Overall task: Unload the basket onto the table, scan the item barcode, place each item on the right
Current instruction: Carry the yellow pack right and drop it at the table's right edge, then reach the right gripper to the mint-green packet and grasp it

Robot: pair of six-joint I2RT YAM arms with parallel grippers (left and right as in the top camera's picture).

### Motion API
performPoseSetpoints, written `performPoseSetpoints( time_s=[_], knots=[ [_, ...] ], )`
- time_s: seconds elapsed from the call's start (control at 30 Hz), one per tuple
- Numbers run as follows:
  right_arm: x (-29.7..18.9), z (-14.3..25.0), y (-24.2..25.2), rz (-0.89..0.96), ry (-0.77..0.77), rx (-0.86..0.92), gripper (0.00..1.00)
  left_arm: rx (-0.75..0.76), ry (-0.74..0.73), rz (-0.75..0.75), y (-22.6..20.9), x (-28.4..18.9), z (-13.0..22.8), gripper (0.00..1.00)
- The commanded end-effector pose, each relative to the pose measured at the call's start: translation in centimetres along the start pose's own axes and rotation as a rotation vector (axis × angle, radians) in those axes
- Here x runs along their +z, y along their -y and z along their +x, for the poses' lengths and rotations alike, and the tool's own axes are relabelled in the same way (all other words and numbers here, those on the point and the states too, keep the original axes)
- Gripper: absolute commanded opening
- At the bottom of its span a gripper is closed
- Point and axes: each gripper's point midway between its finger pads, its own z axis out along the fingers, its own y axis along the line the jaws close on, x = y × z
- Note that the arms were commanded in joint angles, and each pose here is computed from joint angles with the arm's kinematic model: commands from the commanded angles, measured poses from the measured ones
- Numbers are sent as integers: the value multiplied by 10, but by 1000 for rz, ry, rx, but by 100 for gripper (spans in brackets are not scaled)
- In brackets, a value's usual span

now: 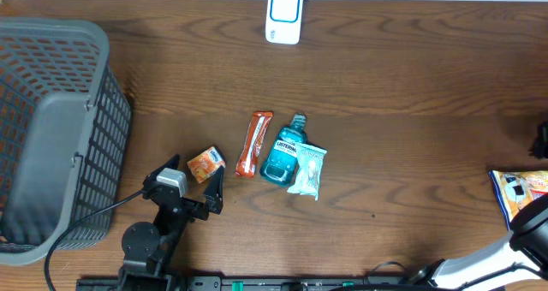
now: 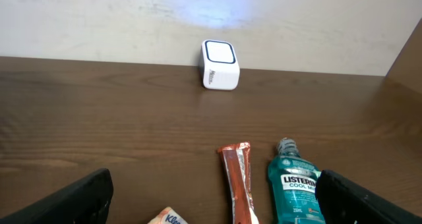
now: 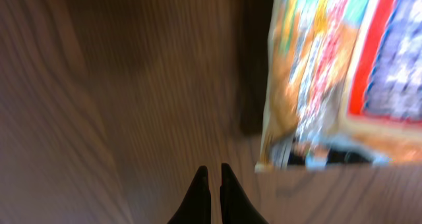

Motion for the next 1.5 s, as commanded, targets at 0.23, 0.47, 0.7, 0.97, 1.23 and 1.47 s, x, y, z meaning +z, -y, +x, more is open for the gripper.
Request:
performPoseSetpoints(
  time_s=[0.23, 0.47, 0.7, 0.97, 1.23, 1.47],
  knots=[
    [-2, 150, -71, -154, -318, -535, 1, -5, -48, -2, -2, 1, 16, 98],
    [8, 281, -78, -36, -358, -893, 5, -5, -48, -2, -2, 1, 16, 98],
    [13, 379, -61, 57, -252, -1161, 42, -5, -48, -2, -2, 1, 16, 98],
    [12, 450, -36, 93, 4, -1371, 71, -5, -48, -3, -2, 1, 16, 98],
    [6, 478, -23, 83, 297, -1469, 69, -5, -48, -3, -2, 1, 16, 98],
    [33, 490, -1, 177, 282, -1533, 64, -5, -48, -2, -2, 1, 16, 98]
  ],
)
